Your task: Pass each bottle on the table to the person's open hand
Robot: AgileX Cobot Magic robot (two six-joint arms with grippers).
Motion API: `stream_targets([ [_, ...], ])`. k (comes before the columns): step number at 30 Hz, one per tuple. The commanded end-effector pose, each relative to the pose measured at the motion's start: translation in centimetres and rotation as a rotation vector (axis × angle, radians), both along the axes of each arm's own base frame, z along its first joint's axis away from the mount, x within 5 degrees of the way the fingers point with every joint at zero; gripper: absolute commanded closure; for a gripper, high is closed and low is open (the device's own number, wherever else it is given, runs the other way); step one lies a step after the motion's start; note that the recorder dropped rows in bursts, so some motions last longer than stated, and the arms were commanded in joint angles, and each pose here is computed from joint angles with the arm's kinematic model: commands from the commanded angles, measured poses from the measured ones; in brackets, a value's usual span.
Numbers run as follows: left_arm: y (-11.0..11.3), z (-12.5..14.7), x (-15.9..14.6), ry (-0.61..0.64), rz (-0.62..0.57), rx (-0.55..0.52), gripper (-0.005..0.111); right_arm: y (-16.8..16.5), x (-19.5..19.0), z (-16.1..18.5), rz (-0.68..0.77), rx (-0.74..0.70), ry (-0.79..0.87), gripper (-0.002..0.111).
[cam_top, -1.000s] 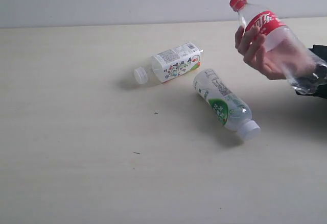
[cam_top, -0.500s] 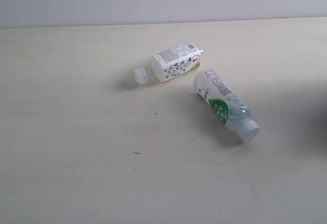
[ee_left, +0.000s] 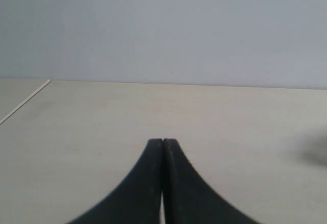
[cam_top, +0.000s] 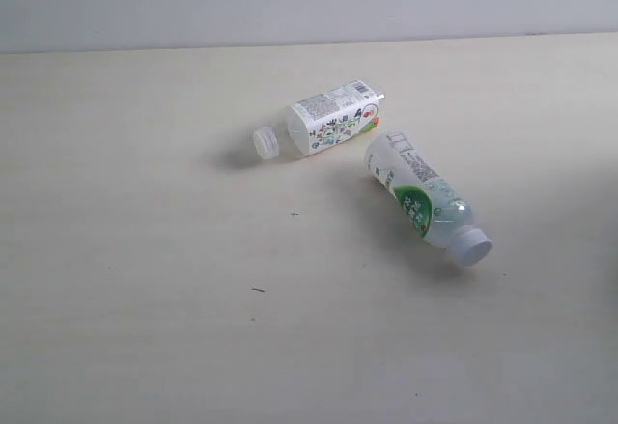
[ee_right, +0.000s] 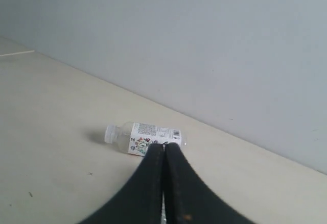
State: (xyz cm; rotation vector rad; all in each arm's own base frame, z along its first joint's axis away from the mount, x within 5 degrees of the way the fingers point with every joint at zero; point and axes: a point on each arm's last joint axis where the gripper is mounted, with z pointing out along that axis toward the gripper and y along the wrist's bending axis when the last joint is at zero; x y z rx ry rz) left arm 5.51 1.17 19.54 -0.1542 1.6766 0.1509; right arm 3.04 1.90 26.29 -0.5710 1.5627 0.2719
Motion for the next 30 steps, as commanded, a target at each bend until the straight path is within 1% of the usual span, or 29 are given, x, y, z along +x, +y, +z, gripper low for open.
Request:
stream_targets([
  [1, 0.0, 0.0, 0.0, -0.004, -0.004, -0.007, 0.107, -0.1, 0.1, 0.0, -0.009, -0.021, -0.030, 0.108],
  [10, 0.0, 0.0, 0.0, -0.004, -0.004, -0.007, 0.107, -0.1, 0.1, 0.0, -0.008, -0.014, -0.031, 0.108],
  [16, 0.0, 0.0, 0.0, -0.004, -0.004, -0.007, 0.107, -0.1, 0.0, 1.7, -0.013, 0.083, -0.189, 0.108],
  [17, 0.0, 0.0, 0.0, -0.004, -0.004, -0.007, 0.107, -0.1, 0.0, 1.7, -0.013, 0.085, -0.193, 0.108],
  [19, 0.0, 0.0, 0.0, -0.004, -0.004, -0.007, 0.107, -0.1, 0.1, 1.3, -0.011, 0.061, -0.151, 0.108],
  [20, 0.0, 0.0, 0.0, -0.004, -0.004, -0.007, 0.107, -0.1, 0.1, 0.7, -0.009, 0.027, -0.092, 0.108],
  [22, 0.0, 0.0, 0.0, -0.004, -0.004, -0.007, 0.107, -0.1, 0.1, 0.4, -0.008, 0.015, -0.068, 0.108],
  [25, 0.0, 0.0, 0.0, -0.004, -0.004, -0.007, 0.107, -0.1, 0.1, 0.5, -0.008, 0.016, -0.074, 0.108],
  [28, 0.0, 0.0, 0.0, -0.004, -0.004, -0.007, 0.107, -0.2, 0.1, 1.4, -0.025, 0.021, -0.184, 0.108],
  [30, 0.0, 0.0, 0.0, -0.004, -0.004, -0.007, 0.107, -0.2, 0.1, 1.1, -0.025, 0.005, -0.154, 0.108],
])
